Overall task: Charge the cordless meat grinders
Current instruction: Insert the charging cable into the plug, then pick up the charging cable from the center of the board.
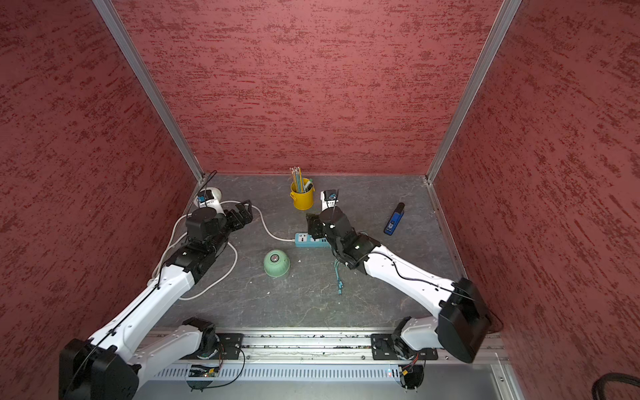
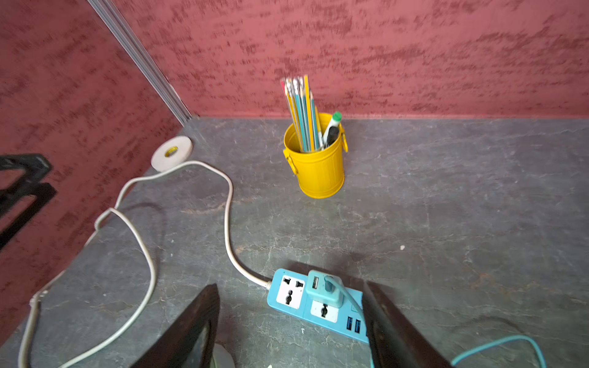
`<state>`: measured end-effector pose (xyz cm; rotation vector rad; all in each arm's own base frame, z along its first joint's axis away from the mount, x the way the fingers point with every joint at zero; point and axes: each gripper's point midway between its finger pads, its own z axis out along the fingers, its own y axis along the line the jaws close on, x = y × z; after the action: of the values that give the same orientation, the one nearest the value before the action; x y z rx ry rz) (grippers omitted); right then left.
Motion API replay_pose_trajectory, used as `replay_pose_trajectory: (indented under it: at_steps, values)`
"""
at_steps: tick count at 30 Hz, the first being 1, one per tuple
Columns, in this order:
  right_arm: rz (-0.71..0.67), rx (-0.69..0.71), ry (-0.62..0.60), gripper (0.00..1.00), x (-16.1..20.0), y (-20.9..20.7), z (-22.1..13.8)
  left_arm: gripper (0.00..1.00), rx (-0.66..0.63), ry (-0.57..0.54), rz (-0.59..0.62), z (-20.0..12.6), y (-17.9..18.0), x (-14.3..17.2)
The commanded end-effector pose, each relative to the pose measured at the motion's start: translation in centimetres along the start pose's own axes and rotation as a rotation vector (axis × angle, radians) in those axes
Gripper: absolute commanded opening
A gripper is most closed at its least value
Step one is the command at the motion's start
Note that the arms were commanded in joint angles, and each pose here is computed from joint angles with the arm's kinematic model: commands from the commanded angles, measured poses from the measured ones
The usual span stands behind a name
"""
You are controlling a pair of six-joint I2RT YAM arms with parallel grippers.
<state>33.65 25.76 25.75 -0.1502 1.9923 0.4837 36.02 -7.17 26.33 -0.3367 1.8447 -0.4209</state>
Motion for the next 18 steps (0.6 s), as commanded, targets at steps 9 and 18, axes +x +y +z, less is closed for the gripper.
replay_pose_trajectory:
  at_steps: [9, 18]
  values:
    - [0.067, -0.017, 0.658, 0.62, 16.9, -3.3, -2.7, 0.96, 0.164, 0.075, 0.150, -0.7, -5.8, 0.5]
    - [0.104, 0.067, 0.795, 0.60, 23.7, -5.6, -1.7, 0.95, 0.154, 0.059, 0.090, -0.1, -6.6, 1.3]
